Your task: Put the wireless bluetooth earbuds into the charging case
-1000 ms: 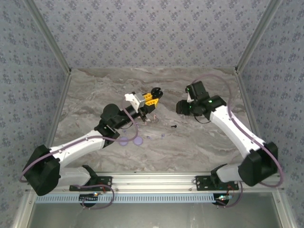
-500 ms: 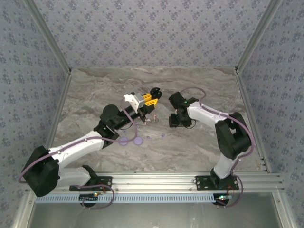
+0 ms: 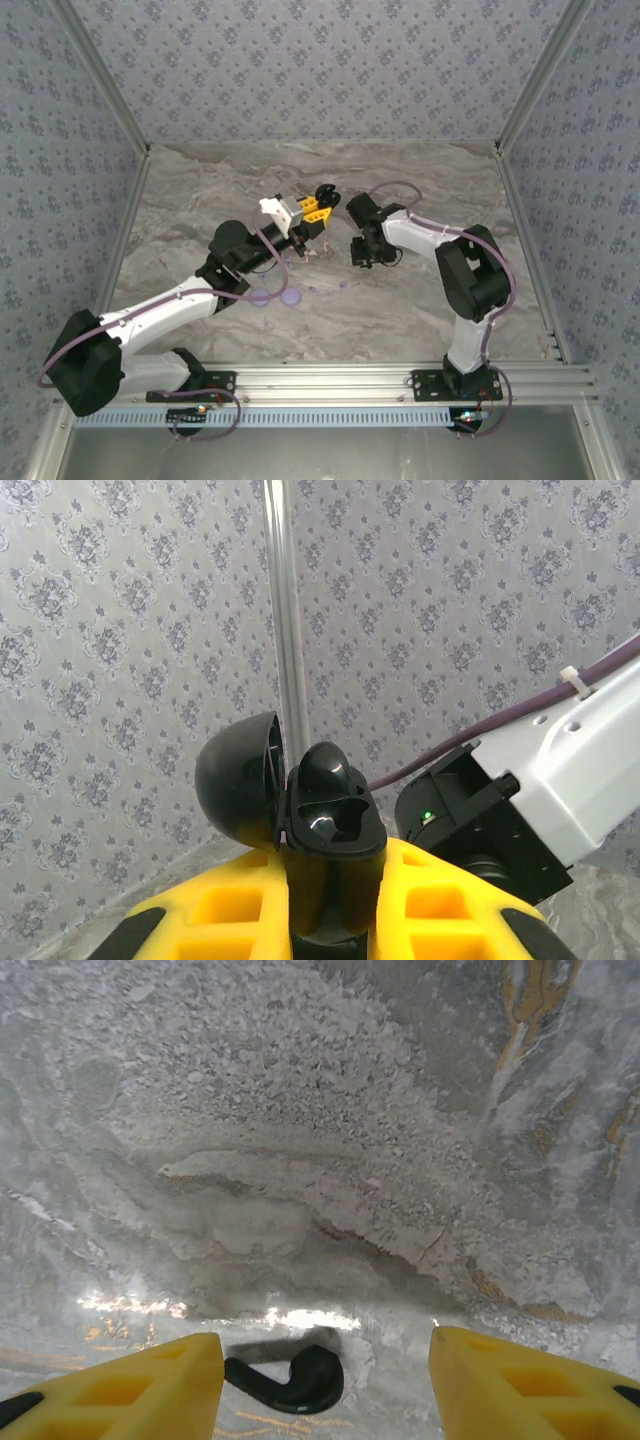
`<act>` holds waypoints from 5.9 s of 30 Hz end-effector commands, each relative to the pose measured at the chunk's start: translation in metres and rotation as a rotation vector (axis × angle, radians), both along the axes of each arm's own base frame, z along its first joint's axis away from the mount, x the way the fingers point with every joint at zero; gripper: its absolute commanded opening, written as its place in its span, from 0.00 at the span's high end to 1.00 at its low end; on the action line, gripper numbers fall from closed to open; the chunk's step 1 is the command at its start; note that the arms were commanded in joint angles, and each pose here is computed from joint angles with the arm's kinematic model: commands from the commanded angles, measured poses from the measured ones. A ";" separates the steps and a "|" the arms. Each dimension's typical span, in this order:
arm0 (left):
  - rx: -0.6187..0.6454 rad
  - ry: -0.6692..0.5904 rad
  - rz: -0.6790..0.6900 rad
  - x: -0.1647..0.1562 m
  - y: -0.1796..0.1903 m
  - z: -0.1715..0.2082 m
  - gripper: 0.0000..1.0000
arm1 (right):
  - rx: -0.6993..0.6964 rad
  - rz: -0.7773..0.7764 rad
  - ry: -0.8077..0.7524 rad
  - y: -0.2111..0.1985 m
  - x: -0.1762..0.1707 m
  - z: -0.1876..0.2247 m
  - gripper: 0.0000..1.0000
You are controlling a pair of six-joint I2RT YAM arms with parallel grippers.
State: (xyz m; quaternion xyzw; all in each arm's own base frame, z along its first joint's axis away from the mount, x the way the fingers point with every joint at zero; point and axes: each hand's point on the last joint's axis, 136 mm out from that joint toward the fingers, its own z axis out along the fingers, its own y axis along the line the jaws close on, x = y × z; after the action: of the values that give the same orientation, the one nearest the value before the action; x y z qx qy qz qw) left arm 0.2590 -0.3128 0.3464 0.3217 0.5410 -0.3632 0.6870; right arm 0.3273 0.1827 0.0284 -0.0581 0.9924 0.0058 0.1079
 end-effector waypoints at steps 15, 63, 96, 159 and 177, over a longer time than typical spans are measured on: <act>-0.017 -0.021 0.011 -0.004 0.005 0.011 1.00 | -0.054 0.020 0.037 -0.006 -0.014 -0.007 0.43; 0.002 -0.019 0.057 -0.005 0.016 0.007 1.00 | -0.098 0.299 0.120 0.011 -0.016 -0.011 0.65; -0.006 0.035 0.049 0.013 -0.002 -0.001 1.00 | 0.121 0.160 -0.235 0.002 0.001 0.128 0.79; -0.068 0.153 -0.131 0.014 -0.037 -0.015 1.00 | 0.587 0.319 -0.687 0.077 -0.025 0.290 0.79; -0.072 0.151 -0.133 0.013 -0.037 -0.013 1.00 | 0.580 0.328 -0.704 0.076 -0.025 0.300 0.72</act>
State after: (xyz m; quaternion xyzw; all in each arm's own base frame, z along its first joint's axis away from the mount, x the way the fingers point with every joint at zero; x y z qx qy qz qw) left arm 0.2807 -0.3501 0.2938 0.3051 0.6040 -0.4272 0.5996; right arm 0.3029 0.2611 0.3252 -0.1740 0.8297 0.2925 0.4424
